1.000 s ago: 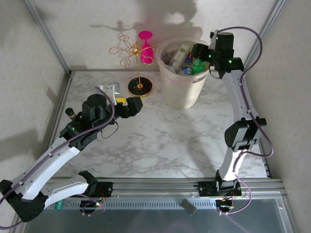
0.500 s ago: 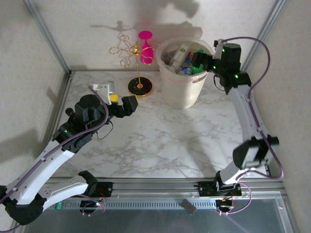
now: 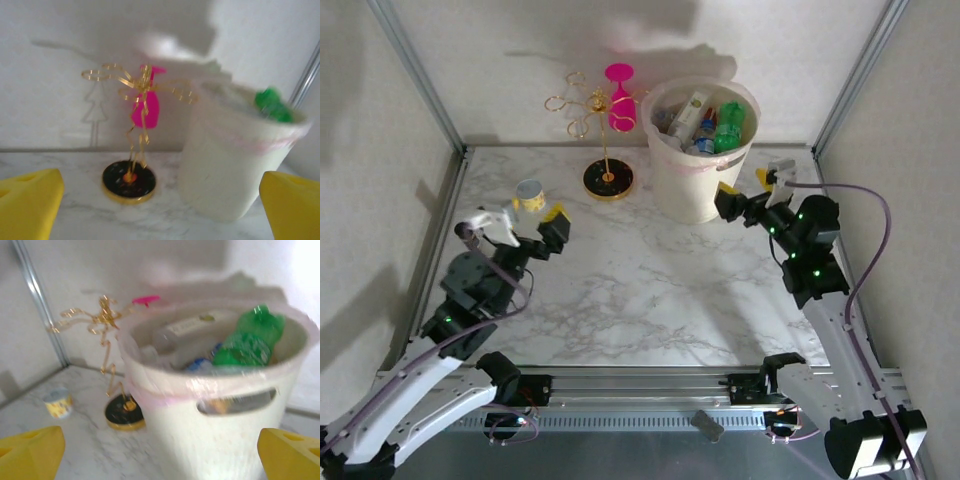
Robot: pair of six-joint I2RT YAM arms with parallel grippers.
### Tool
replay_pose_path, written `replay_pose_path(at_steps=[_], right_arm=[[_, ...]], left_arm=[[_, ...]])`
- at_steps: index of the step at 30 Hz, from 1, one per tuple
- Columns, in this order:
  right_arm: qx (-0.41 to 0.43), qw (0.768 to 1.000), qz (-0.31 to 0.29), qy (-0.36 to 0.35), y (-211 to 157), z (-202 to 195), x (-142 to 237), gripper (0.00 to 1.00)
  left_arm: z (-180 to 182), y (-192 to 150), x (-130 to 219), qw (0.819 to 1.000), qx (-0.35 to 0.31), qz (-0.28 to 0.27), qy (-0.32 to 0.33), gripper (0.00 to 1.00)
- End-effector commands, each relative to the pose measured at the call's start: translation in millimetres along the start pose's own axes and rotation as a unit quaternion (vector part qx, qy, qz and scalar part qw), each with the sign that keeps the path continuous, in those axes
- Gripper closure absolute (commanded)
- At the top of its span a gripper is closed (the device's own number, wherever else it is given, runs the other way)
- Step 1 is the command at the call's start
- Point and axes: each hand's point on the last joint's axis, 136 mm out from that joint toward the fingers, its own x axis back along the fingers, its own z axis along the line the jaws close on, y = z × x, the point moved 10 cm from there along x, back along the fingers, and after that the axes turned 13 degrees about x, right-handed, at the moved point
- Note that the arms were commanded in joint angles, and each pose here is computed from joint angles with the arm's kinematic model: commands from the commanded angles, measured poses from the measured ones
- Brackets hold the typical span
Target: Put the plastic bottles in the bin
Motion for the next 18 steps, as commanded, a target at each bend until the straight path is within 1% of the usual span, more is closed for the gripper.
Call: replay_pose_path(at_steps=[1,2,4,5,7,8,11,12,15,16,17,18], right_arm=[[0.041,0.998,-0.013,-0.046,-16.2,-3.8,-0.6,0.01],[0.041,0.998,-0.026,-0.047,-25.3,-2.8,-1.7,0.01],[0.034,0.997,-0.053,-0.044,-43.1,0.5,-3.9,0.01],[0.025,0.996,-0.062,-0.056,-50.2,-0.4,-5.5,0.01],[0.009,0.993,-0.052,-0.106,-66.9,-7.4,-9.9,0.01],[-0.001,0.989,-0.05,-0.142,-75.3,-12.4,-10.7,0.01],[-0.001,0.979,-0.054,-0.199,-96.9,-24.6,-5.1,0.01],[0.0,0.976,-0.048,-0.214,-102.9,-29.1,-4.6,0.01],[-0.006,0.971,0.003,-0.241,-125.8,-42.2,-8.8,0.01],[-0.002,0.967,0.019,-0.252,-132.5,-44.4,-9.2,0.01],[-0.003,0.963,0.03,-0.266,-140.4,-47.1,-7.3,0.01],[-0.009,0.961,0.035,-0.273,-148.4,-48.8,-4.3,0.01]], left_arm=[[15.3,-8.3,-9.5,0.996,-0.025,-0.066,0.05,0.0],[20.6,-12.3,-10.3,0.995,-0.001,-0.087,0.051,0.0],[21.0,-24.5,-14.0,0.994,-0.006,-0.108,0.002,0.0],[24.3,-30.9,-19.2,0.993,-0.004,-0.114,0.012,0.0],[42.6,-44.1,-31.5,0.989,0.02,-0.121,0.087,0.0],[57.4,-51.6,-34.9,0.983,0.028,-0.128,0.126,0.0],[90.6,-66.0,-32.1,0.977,0.009,-0.135,0.162,0.0],[98.5,-69.8,-32.8,0.975,-0.001,-0.127,0.179,0.0],[127.2,-85.7,-34.8,0.964,-0.04,-0.085,0.249,0.0],[137.9,-92.1,-31.7,0.959,-0.042,-0.073,0.271,0.0],[149.2,-97.6,-28.0,0.955,-0.029,-0.066,0.289,0.0],[158.4,-102.9,-26.2,0.954,-0.017,-0.053,0.294,0.0]])
